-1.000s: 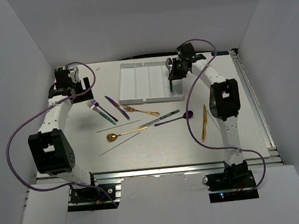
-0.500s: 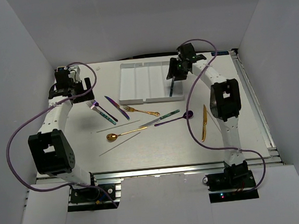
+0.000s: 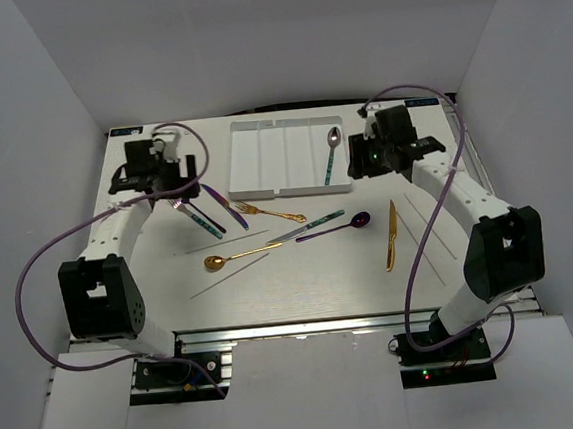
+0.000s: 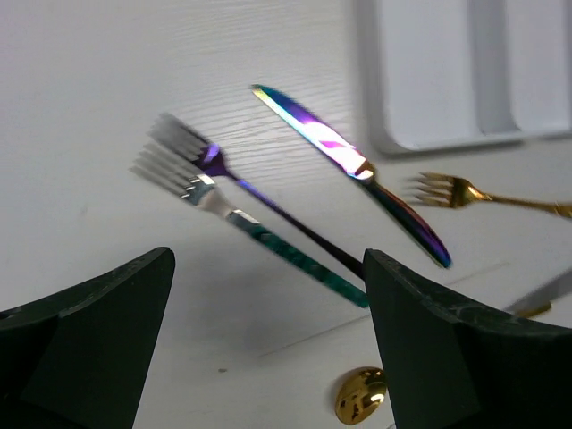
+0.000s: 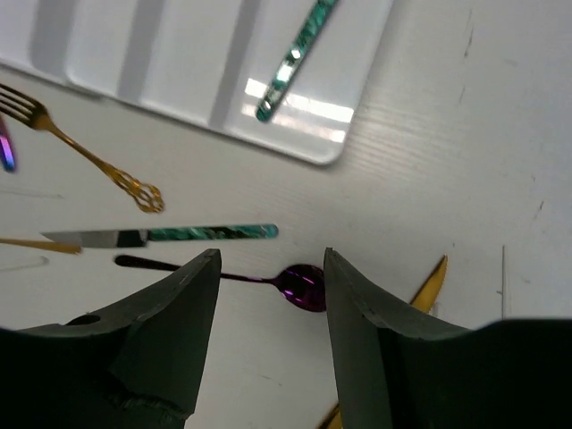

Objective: Sort the eating utensils into containers

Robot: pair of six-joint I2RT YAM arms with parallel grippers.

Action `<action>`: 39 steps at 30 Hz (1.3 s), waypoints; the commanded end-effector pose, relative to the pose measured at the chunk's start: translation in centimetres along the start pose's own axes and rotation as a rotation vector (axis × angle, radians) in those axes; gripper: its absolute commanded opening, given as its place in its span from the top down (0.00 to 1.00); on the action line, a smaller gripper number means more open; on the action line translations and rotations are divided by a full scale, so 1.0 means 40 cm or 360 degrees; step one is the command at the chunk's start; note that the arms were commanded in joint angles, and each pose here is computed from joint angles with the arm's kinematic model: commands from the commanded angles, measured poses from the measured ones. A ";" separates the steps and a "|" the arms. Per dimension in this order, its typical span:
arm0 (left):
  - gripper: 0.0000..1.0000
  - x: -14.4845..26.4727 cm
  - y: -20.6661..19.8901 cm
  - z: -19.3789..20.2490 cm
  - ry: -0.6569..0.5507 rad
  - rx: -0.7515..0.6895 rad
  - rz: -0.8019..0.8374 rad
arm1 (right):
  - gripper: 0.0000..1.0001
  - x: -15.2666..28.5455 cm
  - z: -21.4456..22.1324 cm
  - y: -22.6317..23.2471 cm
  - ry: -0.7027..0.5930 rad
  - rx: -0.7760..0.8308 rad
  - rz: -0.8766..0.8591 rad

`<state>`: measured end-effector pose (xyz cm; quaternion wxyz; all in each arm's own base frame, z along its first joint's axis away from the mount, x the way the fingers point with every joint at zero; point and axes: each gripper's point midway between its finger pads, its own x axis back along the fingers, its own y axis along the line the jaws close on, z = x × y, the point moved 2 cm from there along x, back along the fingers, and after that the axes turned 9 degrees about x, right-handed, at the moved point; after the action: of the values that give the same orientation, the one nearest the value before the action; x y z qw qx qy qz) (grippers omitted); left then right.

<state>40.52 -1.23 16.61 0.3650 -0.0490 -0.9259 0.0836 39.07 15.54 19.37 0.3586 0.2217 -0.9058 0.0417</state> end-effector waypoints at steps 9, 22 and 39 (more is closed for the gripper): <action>0.23 0.034 -0.622 0.229 0.0263 -0.1179 0.1076 | 0.42 0.089 0.077 -0.212 -0.0014 0.0004 0.0390; 0.44 -0.099 -0.865 0.421 0.0653 -0.1382 0.1308 | 0.41 0.248 0.123 -0.448 -0.0059 -0.0352 0.0644; 0.53 -0.188 -0.919 0.422 0.0606 -0.1399 0.1281 | 0.42 0.272 0.120 -0.442 -0.0074 -0.0391 0.0590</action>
<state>33.00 -39.65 5.85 0.4213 -0.5450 -0.7004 -0.1869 36.87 -5.38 20.35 0.3612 0.0037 -0.9325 -0.0074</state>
